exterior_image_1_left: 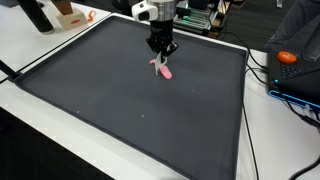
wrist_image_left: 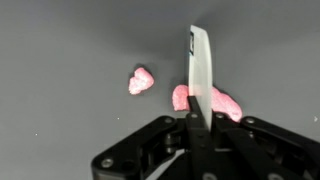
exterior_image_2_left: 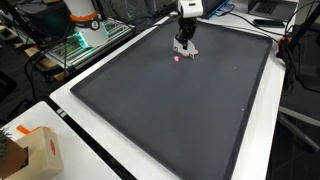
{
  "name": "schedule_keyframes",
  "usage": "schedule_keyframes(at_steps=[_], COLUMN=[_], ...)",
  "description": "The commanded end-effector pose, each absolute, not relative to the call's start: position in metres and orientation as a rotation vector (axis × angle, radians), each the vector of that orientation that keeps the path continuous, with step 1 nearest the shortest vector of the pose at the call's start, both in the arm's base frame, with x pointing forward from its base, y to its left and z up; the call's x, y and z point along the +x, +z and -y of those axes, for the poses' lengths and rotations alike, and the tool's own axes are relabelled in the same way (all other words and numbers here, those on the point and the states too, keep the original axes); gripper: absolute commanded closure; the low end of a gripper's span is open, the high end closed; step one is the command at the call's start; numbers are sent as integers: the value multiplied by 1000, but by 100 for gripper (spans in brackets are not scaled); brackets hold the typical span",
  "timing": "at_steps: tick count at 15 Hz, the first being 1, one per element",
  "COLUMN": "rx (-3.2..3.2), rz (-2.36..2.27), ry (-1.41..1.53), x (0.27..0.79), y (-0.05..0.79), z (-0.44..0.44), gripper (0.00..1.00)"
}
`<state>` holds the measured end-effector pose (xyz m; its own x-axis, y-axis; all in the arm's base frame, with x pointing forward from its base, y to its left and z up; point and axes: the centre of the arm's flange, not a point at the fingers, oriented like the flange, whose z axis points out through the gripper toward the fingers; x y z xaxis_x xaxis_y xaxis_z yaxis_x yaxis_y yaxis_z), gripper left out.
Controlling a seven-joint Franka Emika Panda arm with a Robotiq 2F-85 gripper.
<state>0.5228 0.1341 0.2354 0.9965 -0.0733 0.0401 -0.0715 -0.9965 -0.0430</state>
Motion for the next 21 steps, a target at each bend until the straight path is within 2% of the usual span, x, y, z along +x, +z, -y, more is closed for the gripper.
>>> schedule_keyframes(at_steps=[1,10,21], rx=[-3136,-3152,-3184], rz=[-122,-124,-43], ry=[153,151,-15], x=[503,564,572], y=[184,188,179], z=[-138,-146,-149], gripper=[99,99,99])
